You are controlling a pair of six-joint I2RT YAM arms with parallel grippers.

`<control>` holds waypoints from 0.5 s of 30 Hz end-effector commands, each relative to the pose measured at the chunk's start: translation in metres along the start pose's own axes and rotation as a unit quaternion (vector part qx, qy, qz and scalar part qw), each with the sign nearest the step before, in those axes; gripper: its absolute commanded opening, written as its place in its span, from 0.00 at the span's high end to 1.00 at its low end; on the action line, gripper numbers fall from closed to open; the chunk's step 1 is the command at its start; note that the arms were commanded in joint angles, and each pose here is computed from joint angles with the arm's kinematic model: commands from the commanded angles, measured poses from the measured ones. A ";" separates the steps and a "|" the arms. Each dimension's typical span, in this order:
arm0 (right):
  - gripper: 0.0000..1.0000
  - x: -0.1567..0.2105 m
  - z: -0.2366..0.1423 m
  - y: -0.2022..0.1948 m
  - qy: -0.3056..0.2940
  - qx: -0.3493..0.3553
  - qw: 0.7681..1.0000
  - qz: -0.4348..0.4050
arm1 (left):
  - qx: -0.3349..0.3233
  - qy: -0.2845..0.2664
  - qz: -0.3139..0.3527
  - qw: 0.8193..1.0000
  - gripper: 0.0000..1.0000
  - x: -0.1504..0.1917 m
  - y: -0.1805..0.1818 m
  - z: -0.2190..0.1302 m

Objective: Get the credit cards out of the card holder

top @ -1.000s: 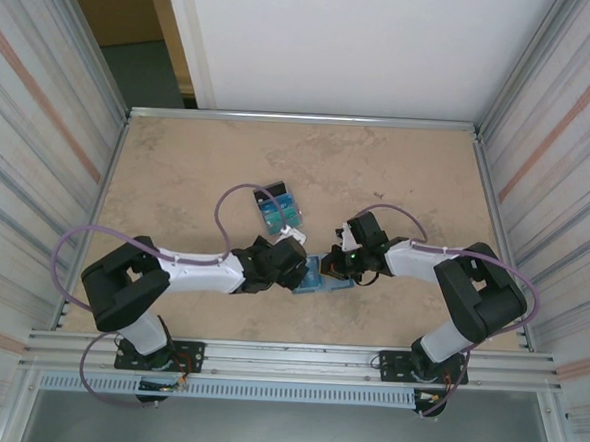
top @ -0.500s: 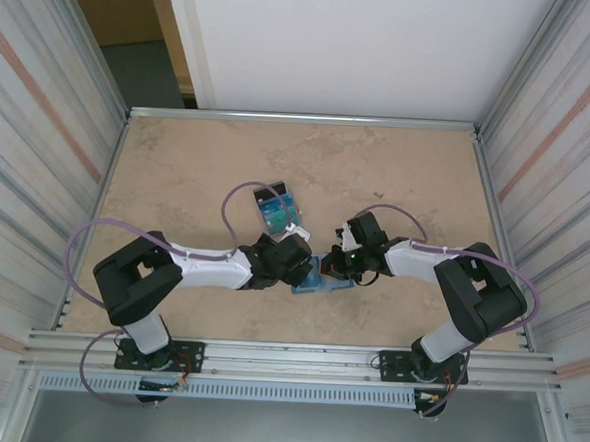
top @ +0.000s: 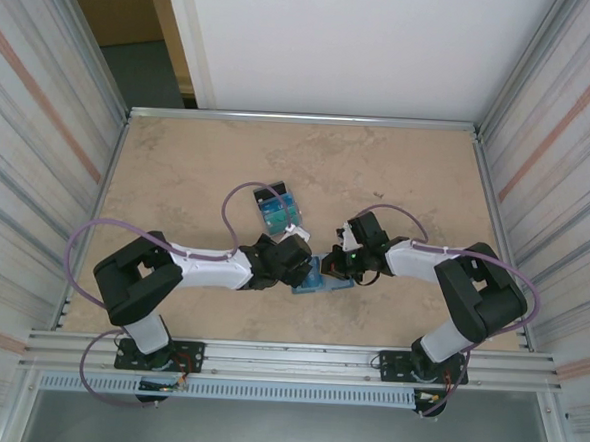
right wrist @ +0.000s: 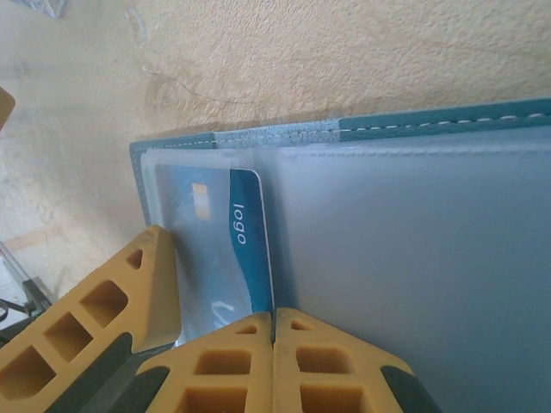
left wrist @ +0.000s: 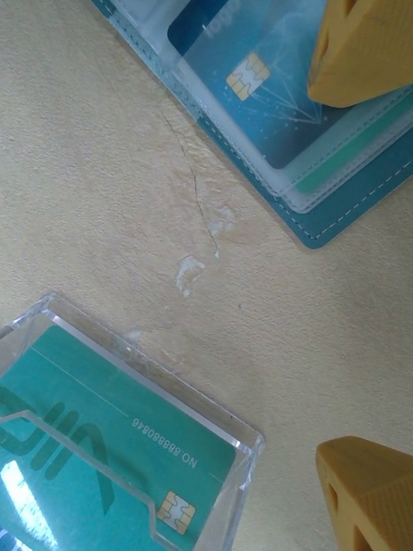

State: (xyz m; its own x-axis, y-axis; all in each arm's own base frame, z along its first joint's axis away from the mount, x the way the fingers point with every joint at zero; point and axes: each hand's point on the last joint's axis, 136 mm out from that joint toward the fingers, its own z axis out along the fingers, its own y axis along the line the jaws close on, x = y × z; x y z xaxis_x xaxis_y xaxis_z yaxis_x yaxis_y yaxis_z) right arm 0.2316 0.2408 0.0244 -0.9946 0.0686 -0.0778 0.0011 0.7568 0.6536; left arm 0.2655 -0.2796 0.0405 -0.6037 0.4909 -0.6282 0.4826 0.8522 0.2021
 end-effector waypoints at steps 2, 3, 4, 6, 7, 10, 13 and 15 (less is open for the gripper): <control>1.00 -0.003 -0.008 -0.006 -0.009 0.016 1.000 0.003 | -0.029 0.027 0.024 0.999 0.01 0.017 0.013 0.003; 1.00 -0.003 -0.009 -0.007 -0.010 0.017 1.000 0.004 | -0.031 0.026 0.024 0.999 0.01 0.015 0.014 0.002; 1.00 -0.003 -0.009 -0.007 -0.010 0.017 1.000 0.005 | -0.031 0.025 0.025 0.999 0.01 0.015 0.014 0.003; 1.00 -0.004 -0.011 -0.008 -0.012 0.018 1.000 0.007 | -0.031 0.023 0.025 0.999 0.01 0.013 0.014 0.002; 1.00 -0.004 -0.011 -0.008 -0.012 0.019 1.000 0.006 | -0.031 0.022 0.027 0.999 0.01 0.013 0.014 0.002; 1.00 -0.004 -0.014 -0.010 -0.014 0.021 1.000 0.007 | -0.030 0.021 0.029 0.999 0.01 0.012 0.014 0.002; 1.00 -0.004 -0.016 -0.011 -0.017 0.023 1.000 0.010 | -0.030 0.022 0.031 0.999 0.01 0.012 0.013 0.003; 1.00 -0.004 -0.017 -0.012 -0.019 0.022 1.000 0.009 | -0.031 0.023 0.031 0.999 0.01 0.013 0.013 0.003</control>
State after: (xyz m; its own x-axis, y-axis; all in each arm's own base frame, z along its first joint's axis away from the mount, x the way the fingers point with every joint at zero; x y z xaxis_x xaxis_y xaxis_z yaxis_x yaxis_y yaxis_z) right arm 0.2366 0.2291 0.0302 -0.9909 0.1067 -0.0817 0.0293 0.7645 0.6439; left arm 0.2666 -0.2764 0.0406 -0.5936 0.5113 -0.6215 0.4853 0.8435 0.2304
